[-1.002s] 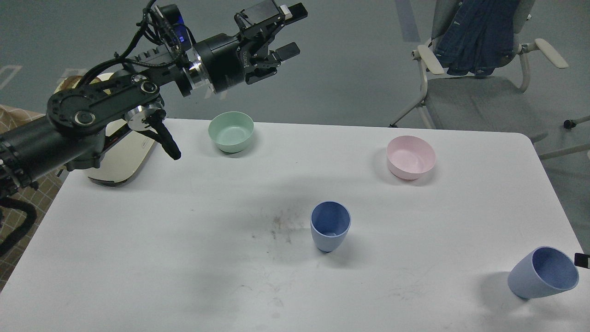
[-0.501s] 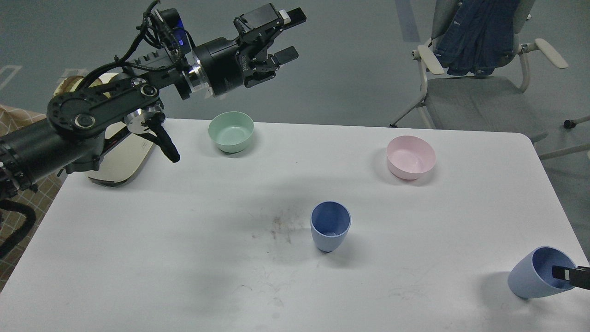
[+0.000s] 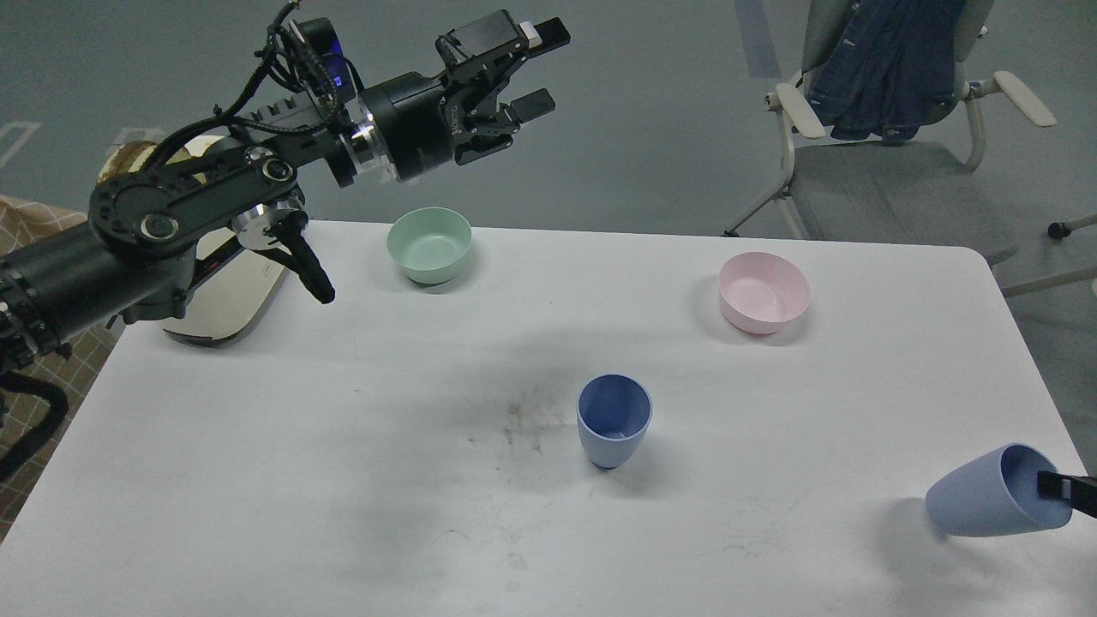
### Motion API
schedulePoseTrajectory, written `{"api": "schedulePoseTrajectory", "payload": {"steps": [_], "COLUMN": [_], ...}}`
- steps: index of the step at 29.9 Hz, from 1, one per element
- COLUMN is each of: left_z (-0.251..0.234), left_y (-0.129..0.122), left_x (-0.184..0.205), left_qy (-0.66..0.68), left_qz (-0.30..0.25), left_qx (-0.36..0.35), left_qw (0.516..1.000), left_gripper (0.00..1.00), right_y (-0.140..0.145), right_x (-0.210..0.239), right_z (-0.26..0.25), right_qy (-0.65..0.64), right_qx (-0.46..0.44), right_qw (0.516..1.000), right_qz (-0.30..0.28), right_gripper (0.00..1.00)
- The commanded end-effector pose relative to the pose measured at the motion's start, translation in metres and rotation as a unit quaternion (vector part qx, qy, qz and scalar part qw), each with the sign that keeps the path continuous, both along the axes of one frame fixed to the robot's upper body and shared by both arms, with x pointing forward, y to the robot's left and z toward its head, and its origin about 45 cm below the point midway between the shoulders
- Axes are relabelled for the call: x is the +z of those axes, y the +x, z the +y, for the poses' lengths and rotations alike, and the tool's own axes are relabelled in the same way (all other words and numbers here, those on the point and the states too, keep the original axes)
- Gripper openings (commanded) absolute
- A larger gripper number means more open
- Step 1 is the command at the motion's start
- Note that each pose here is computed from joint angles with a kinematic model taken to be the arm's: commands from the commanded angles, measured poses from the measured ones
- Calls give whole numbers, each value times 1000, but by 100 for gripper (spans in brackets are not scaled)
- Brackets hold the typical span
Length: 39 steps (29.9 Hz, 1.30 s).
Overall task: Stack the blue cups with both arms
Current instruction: 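Grasp the other blue cup with the right gripper and lift it, then lower the held cup into the centered blue cup with the right gripper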
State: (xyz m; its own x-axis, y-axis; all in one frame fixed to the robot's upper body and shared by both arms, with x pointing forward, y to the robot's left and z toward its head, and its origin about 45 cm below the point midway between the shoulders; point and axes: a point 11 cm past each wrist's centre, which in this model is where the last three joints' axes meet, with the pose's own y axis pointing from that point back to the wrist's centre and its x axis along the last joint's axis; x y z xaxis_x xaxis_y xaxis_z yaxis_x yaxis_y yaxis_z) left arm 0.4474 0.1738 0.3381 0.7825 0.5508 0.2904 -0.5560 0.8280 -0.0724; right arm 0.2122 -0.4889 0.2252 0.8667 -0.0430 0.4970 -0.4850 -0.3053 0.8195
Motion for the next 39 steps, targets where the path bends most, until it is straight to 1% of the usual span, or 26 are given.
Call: {"api": "schedulePoseTrajectory", "payload": {"steps": [1,4,6,8,9,10,12,14,15,16,17,19,20,22,26,28,31,33,39], "left_z": [0,0,0,1,0,0,0,2,2,1,1,2,2,2,1,1,1,1,1], "left_y": [0,0,0,0,0,0,0,0,0,1,1,1,0,1,1,1,1,1,1], "left_x": [1,1,1,0,1,0,0,0,0,1,1,1,0,0,0,1,0,0,0], "left_qy": [0,0,0,0,0,0,0,1,1,1,1,0,1,2,1,1,2,2,2], "left_qz": [0,0,0,0,0,0,0,0,0,-1,-1,-1,0,-1,0,-1,-1,-1,-1], "left_qx": [1,1,1,1,1,0,0,2,2,2,2,2,2,2,2,2,2,2,2], "left_qw": [1000,1000,1000,1000,1000,1000,1000,1000,1000,1000,1000,1000,1000,1000,1000,1000,1000,1000,1000], "left_gripper": [96,96,96,96,96,96,96,96,96,96,96,96,96,96,96,96,96,96,96], "right_y": [15,34,52,82,90,105,121,151,158,169,170,185,187,194,195,192,190,183,164], "right_x": [20,42,56,75,78,84,87,100,104,110,110,118,120,125,131,134,136,132,111], "right_z": [6,9,19,42,48,58,68,96,104,122,122,161,169,207,257,296,318,339,355], "right_qy": [7,5,8,13,14,13,11,10,10,10,10,-4,-14,-55,-52,-49,-57,-63,-79], "right_qx": [5,15,32,67,75,89,102,135,143,161,162,210,224,279,320,359,384,411,451], "right_qw": [999,997,995,993,992,990,988,983,982,979,979,971,968,954,943,929,918,907,889], "right_qz": [-36,-77,-90,-98,-102,-109,-115,-125,-125,-122,-122,-114,-110,-92,-79,-75,-76,-69,-33], "right_gripper": [0,0,0,0,0,0,0,0,0,0,0,0,0,0,0,0,0,0,0]}}
